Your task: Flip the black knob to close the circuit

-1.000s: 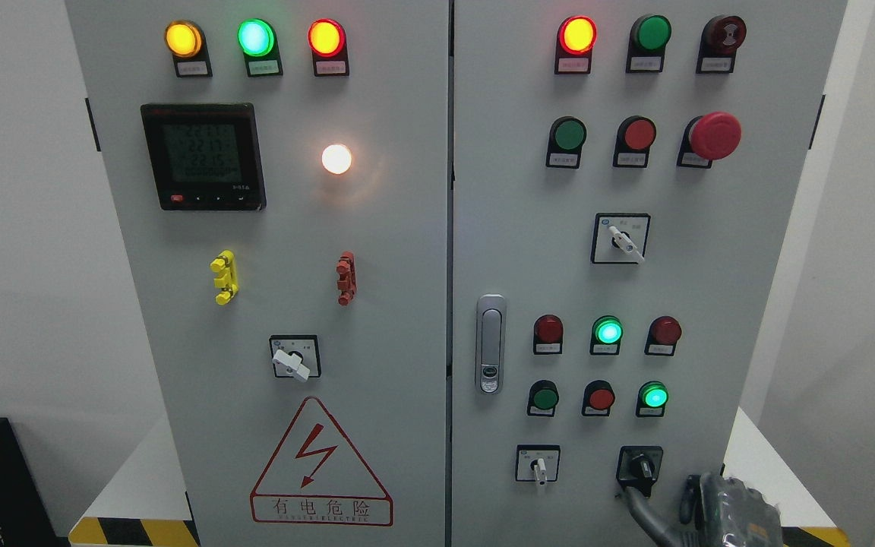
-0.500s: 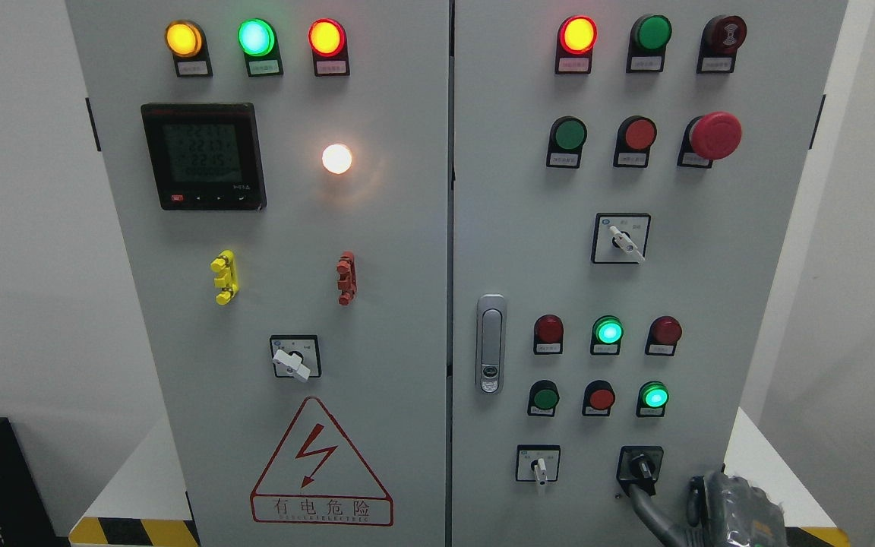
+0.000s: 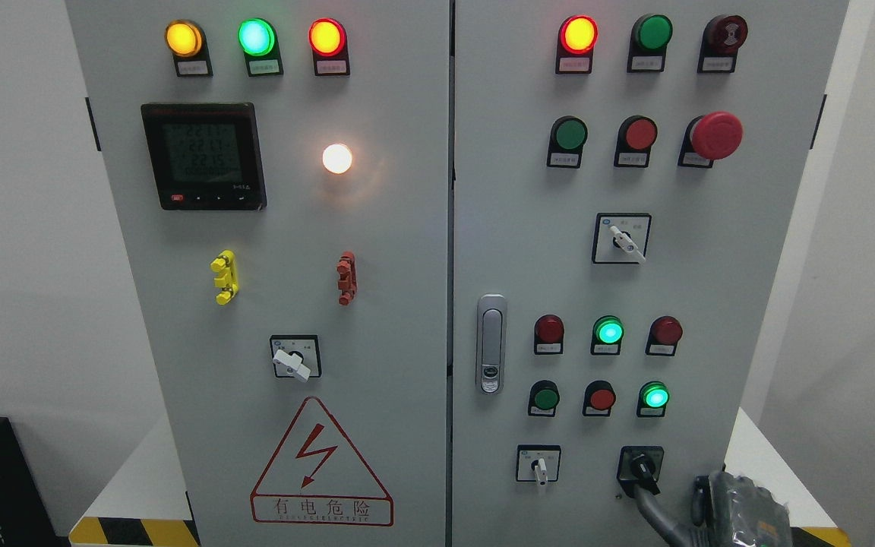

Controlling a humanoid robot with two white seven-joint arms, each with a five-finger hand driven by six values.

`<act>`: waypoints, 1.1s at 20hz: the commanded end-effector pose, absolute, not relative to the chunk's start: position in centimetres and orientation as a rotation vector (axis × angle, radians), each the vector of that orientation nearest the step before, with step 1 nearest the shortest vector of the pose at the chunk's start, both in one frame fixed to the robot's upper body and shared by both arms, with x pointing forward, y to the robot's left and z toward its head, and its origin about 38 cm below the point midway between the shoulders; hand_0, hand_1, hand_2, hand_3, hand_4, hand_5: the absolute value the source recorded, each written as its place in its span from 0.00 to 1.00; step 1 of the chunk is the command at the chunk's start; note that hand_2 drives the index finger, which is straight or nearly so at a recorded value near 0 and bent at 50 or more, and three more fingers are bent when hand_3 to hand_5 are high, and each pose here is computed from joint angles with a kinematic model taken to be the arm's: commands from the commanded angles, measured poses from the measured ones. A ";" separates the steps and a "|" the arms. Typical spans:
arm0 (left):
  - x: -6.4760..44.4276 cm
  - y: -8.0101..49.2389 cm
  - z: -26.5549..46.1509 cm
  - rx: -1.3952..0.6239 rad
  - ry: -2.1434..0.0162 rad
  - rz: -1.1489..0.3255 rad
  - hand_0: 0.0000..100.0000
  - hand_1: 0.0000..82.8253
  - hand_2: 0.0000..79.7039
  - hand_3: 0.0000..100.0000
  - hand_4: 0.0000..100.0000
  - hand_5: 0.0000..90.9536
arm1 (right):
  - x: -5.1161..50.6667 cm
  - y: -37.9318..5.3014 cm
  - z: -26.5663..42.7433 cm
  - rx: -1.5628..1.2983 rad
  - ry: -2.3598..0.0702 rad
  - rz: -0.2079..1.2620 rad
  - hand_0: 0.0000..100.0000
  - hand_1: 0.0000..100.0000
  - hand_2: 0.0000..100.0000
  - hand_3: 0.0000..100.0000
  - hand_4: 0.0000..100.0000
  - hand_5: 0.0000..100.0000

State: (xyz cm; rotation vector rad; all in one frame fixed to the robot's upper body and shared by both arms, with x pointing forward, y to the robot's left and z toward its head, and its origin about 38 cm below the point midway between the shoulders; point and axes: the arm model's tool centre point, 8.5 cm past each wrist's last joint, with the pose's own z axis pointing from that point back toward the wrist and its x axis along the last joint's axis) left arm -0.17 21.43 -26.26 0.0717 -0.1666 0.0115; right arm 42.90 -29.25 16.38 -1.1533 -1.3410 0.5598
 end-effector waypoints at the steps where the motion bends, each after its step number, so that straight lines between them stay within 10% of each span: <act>1: -0.9 21.4 -26.2 0.067 -0.146 -0.032 0.12 0.67 0.00 0.00 0.00 0.00 | 42.7 -29.7 16.6 -1.160 -1.339 0.542 0.00 0.16 0.78 0.97 0.77 0.80; 22: -0.9 21.3 -26.2 0.066 -0.146 -0.031 0.12 0.67 0.00 0.00 0.00 0.00 | 42.7 -29.7 17.4 -1.158 -1.367 0.522 0.00 0.16 0.78 0.97 0.77 0.80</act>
